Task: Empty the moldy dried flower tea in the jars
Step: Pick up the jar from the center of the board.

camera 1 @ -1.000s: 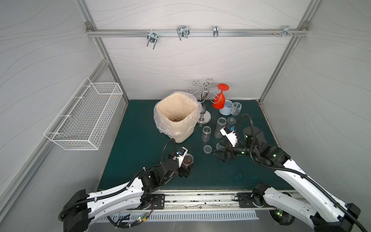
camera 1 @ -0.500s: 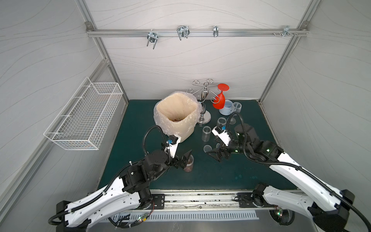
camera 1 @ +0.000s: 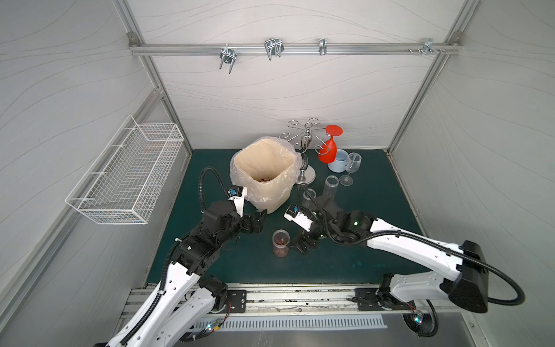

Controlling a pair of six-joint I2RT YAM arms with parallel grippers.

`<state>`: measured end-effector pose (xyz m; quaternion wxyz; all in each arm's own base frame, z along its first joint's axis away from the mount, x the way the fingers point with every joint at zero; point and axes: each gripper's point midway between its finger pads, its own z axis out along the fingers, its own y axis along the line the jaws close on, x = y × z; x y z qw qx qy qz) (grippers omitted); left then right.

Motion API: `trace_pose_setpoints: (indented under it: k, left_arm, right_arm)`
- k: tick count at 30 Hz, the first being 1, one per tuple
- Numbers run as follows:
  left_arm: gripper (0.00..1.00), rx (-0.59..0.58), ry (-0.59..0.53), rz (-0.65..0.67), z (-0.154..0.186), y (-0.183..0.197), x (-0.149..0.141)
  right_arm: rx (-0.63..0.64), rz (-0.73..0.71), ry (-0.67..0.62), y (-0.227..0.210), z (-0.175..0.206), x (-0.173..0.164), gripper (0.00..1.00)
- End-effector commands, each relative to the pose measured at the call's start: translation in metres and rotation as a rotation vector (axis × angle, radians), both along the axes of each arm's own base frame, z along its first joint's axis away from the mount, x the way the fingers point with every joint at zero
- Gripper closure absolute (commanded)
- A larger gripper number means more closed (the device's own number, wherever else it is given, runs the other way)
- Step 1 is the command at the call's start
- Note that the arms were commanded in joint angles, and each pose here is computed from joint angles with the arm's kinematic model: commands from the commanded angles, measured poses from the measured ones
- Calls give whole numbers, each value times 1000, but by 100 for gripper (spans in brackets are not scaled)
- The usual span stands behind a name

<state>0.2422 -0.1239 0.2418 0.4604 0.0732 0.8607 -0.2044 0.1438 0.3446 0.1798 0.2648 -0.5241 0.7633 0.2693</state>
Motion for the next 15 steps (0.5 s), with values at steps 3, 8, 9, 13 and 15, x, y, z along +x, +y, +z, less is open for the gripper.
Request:
trace_pose_setpoints:
  k: [3, 8, 9, 13, 15]
  left_arm:
    - [1, -79, 85, 32, 1, 4, 6]
    - [1, -61, 123, 69, -10, 12, 11]
    - [1, -59, 131, 67, -12, 12, 11]
    - [1, -60, 142, 70, -17, 12, 11]
    - [1, -56, 144, 73, -18, 12, 11]
  right_arm:
    - [-28, 10, -60, 22, -10, 9, 1]
    - [-64, 44, -77, 34, -24, 5, 3]
    - [-69, 44, -82, 36, -26, 5, 4]
    - [-71, 35, -102, 44, -31, 9, 8]
    - [-77, 32, -108, 47, -33, 11, 11]
